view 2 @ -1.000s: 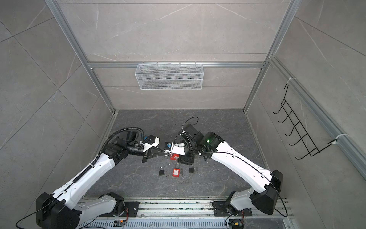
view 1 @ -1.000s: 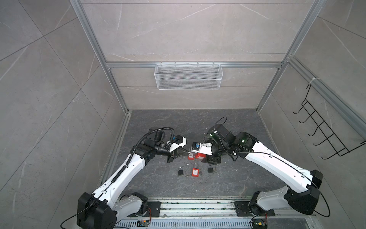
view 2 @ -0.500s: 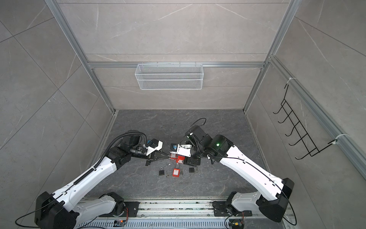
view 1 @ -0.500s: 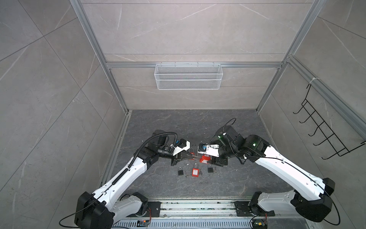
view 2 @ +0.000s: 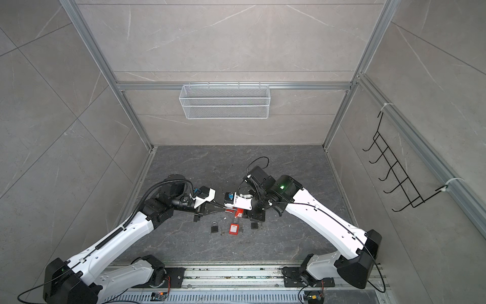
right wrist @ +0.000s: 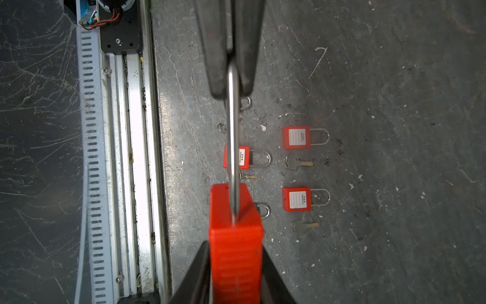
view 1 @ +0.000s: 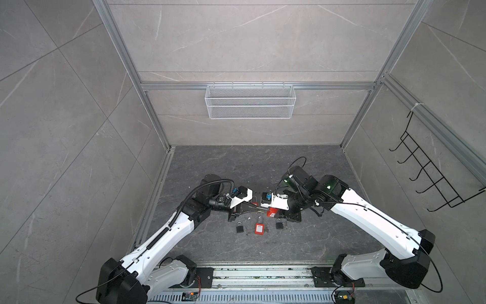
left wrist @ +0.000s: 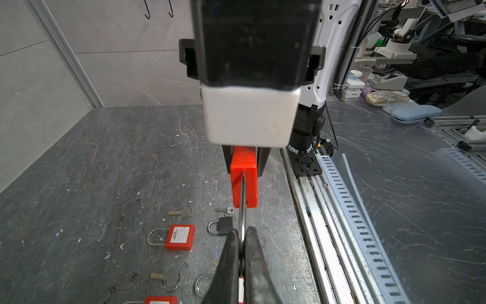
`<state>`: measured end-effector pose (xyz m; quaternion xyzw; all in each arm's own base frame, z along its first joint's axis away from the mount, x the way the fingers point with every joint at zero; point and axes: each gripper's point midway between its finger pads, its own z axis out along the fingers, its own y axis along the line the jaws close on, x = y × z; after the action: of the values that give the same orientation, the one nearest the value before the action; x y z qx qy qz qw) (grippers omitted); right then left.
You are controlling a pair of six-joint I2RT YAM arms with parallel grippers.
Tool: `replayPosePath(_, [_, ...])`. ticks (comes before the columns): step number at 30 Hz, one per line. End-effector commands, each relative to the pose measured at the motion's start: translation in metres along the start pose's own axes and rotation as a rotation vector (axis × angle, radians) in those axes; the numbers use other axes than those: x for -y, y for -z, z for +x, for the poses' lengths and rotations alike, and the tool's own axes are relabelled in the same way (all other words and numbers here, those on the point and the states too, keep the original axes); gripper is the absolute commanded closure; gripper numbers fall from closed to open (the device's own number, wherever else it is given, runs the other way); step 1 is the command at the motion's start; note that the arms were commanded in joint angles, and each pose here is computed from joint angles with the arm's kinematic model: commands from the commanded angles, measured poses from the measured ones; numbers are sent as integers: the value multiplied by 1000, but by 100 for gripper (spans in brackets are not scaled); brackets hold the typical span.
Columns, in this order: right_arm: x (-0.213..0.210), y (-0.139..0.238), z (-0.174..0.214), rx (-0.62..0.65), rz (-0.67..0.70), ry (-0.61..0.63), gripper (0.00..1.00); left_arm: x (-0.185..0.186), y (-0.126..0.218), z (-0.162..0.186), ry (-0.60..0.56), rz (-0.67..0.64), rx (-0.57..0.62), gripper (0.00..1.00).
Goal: Lock with the key
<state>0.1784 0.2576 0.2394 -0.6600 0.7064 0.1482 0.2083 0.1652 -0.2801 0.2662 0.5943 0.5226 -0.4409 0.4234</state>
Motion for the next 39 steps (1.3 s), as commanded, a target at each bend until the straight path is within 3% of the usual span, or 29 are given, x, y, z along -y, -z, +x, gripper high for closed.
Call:
replayPosePath(1, [-4,8,-7,10,-34,-6,75,5,3,-21,-59,9,65,100])
replayPosePath(13, [1,12,-24,76,-22,13,78,6,-3,-21,7,36,95,100])
replayPosePath(20, [-14,14,-32,100,-132,0,76,8,-12,-14,-84,1,63,100])
replayPosePath(27, [-4,15,-35,98,-105,-3,76,8,-13,-13,-139,-14,52,100])
replayPosePath(39, [19,12,-64,184,-46,11,70,5,-20,-12,-31,-4,139,100])
